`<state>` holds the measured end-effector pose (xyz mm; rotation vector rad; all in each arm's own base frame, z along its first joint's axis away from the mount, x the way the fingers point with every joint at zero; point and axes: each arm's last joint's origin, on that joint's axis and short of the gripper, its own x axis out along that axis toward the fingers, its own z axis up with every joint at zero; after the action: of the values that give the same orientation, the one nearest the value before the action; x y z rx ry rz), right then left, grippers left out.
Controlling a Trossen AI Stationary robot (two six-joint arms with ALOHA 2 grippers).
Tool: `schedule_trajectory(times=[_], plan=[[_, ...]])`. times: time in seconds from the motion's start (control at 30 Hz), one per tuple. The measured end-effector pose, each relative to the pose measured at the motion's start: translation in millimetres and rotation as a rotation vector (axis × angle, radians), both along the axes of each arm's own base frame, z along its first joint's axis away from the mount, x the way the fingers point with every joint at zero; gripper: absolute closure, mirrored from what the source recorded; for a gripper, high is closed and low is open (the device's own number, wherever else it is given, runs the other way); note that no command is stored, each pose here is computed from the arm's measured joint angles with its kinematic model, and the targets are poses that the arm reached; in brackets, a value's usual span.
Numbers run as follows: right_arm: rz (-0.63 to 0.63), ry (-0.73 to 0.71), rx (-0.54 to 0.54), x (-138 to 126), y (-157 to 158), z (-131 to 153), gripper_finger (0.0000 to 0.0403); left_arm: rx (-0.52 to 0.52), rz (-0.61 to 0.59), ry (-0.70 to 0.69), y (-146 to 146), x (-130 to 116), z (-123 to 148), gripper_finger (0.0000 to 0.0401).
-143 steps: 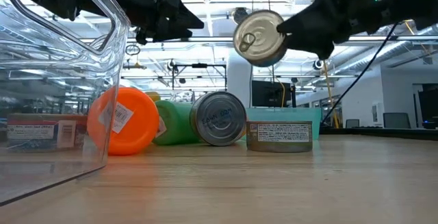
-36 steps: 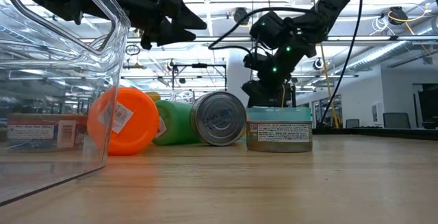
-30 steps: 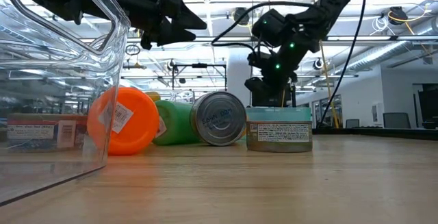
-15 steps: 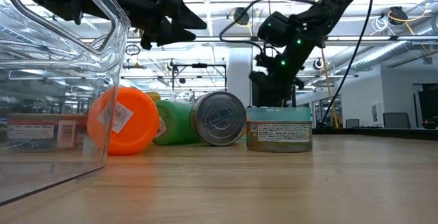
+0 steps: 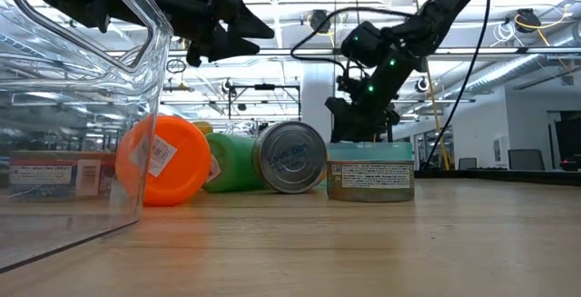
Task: Pick & Place Food Item
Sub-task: Put the right blue pink tuna can into the light blue bin
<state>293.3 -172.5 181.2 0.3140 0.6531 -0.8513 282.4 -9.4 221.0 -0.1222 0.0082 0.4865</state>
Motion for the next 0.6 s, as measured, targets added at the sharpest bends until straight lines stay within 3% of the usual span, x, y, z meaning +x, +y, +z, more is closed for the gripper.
schedule_trajectory(times=[0.3,0.43,0.6], plan=[[-0.042,-0.019,0.063,-1.7,-13.7,-15.7,0.0097,0.003,0.0,0.002,0.0,0.0,0.0,0.0158],[-0.024,-0.04,0.139,-2.3,-16.9,-23.7,0.0135,0.005,0.0,0.003,0.0,0.0,0.0,0.0158],[0.031,-0.08,0.192,-1.7,-17.1,-22.7,0.0213,0.005,0.0,0.003,0.0,0.0,0.0,0.0158]])
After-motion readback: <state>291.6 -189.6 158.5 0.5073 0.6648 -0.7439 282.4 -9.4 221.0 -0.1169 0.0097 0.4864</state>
